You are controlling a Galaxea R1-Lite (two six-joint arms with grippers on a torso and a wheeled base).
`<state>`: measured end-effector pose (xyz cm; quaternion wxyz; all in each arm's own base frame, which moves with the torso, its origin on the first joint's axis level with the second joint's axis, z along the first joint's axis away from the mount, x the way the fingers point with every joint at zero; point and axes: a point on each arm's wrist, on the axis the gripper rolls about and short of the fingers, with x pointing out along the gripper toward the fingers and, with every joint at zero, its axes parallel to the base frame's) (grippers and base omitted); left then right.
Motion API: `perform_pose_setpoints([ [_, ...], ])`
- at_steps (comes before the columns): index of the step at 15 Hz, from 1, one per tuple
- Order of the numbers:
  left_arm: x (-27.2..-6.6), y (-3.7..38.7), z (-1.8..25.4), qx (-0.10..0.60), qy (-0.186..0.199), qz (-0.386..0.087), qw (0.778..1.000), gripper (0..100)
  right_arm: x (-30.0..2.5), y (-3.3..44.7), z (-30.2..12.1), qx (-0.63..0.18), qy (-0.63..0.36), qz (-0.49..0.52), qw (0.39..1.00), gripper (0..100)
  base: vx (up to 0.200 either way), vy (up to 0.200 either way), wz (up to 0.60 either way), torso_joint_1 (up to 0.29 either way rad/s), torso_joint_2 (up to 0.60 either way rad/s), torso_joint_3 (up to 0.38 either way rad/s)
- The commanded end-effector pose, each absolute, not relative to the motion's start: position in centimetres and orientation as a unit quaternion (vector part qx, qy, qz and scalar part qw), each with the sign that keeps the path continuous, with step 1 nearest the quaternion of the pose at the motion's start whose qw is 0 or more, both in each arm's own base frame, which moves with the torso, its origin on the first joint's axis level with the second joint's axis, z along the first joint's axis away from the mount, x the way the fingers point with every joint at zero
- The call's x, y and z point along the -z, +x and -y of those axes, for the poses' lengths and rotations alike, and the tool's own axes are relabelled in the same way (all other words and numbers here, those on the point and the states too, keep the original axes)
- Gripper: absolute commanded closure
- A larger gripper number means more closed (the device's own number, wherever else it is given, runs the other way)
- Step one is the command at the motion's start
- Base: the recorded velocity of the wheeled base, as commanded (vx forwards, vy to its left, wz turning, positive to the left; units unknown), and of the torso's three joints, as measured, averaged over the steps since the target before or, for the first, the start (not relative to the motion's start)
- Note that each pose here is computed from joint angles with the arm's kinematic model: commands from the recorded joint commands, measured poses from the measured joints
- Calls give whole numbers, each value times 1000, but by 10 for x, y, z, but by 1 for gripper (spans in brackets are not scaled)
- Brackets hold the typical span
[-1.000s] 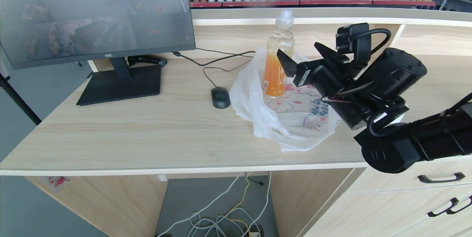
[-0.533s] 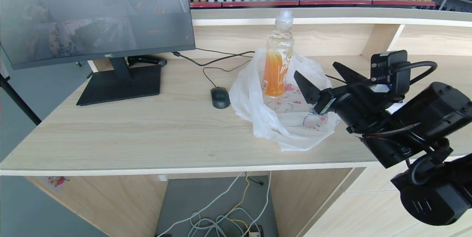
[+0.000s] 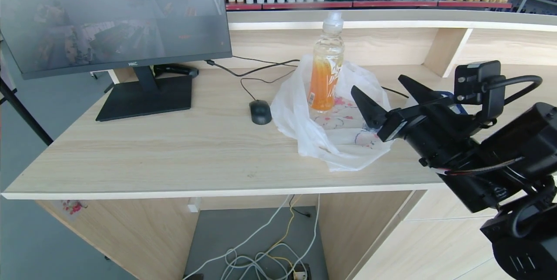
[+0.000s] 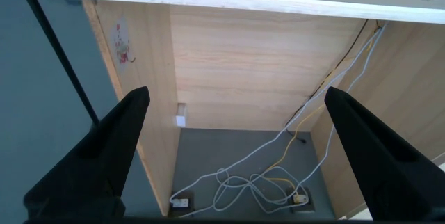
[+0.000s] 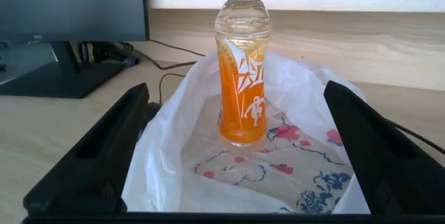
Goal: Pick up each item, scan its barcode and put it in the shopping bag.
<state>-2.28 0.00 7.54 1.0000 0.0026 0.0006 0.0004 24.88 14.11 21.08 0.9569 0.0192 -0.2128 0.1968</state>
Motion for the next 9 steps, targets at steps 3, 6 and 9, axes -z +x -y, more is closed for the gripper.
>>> perform_pose_setpoints([
  [3,-75,-23,0,-1,1,-1,1000,0,-188,235,-139,-209,5,165,964,0,0,-67,0,4,6,-1],
  [6,-75,-23,0,-1,0,-1,1000,0,-174,232,-137,-212,-3,137,968,0,0,-200,0,-2,7,1],
  [9,-75,-23,0,-2,-4,-1,1000,0,-182,244,-145,-211,2,158,965,0,0,-200,0,1,1,4],
])
